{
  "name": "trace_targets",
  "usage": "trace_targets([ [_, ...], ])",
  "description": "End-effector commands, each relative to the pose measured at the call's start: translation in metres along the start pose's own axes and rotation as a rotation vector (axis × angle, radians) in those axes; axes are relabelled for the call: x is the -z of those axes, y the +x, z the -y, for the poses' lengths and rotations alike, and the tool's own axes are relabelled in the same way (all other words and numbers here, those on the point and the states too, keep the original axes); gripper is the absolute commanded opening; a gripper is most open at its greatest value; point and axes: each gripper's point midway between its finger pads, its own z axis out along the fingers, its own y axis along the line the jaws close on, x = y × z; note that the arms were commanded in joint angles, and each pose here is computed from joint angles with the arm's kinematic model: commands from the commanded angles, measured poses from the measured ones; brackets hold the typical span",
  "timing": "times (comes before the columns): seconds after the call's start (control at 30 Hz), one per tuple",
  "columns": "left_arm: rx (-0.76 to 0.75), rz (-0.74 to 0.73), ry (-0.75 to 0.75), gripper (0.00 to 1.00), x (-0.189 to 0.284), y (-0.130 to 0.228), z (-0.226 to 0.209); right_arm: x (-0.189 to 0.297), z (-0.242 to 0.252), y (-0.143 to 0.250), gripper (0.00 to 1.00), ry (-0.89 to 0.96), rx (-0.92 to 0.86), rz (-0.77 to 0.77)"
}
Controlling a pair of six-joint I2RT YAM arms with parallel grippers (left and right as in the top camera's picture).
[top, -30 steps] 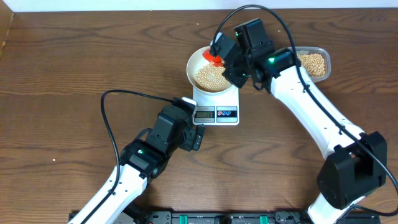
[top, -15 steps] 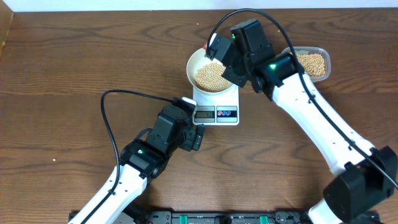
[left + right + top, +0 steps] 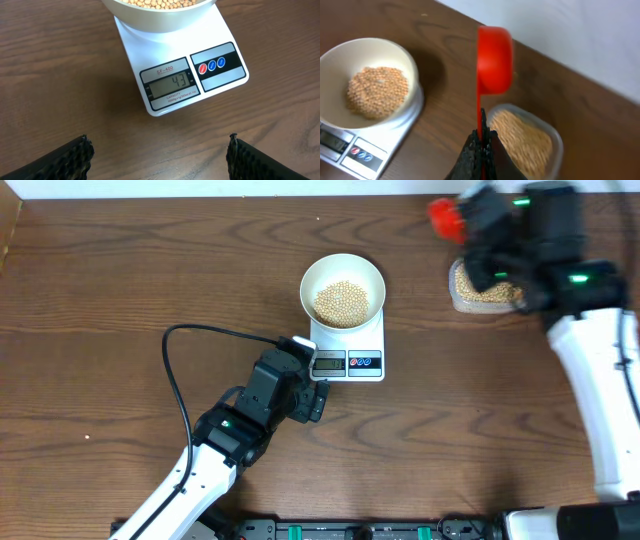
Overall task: Scoop item into bowl and weigh 50g on scale
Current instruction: 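Carry the empty scoop back right to the soybean tub, then drag the red scoop through the soybeans again with the right gripper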
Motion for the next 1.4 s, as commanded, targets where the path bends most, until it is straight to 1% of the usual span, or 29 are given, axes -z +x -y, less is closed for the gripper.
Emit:
trace_targets([
  [0.0, -0.003, -0.001, -0.007, 0.88, 0.0, 0.0, -0.002, 0.016, 0.022, 0.009, 0.01, -0.075, -0.17, 0.026],
  [0.17, -0.003, -0.001, -0.007, 0.88, 0.0, 0.0, -0.002, 0.023, 0.073, 0.054, 0.01, -0.066, -0.37, -0.038],
  [0.27, -0.003, -0.002, -0.007, 0.88, 0.0, 0.0, -0.002, 0.018, 0.085, 0.074, 0.01, -0.059, -0.44, -0.087],
  [0.37, -0.003, -0.002, -0.007, 0.88, 0.0, 0.0, -0.002, 0.0, 0.086, 0.094, 0.01, -0.091, -0.487, -0.157],
  [0.6, -0.003, -0.002, -0.007, 0.88, 0.0, 0.0, -0.002, -0.036, 0.084, 0.116, 0.01, -0.143, -0.556, -0.234],
  [0.83, -0.003, -0.001, -0.007, 0.88, 0.0, 0.0, -0.002, -0.058, 0.084, 0.135, 0.01, -0.164, -0.587, -0.292],
  [1.23, -0.003, -0.001, -0.007, 0.88, 0.0, 0.0, -0.002, -0.097, 0.094, 0.147, 0.01, -0.141, -0.605, -0.294],
  [1.37, -0.003, -0.002, -0.007, 0.88, 0.0, 0.0, -0.002, -0.106, 0.086, 0.148, 0.01, -0.189, -0.617, -0.295],
])
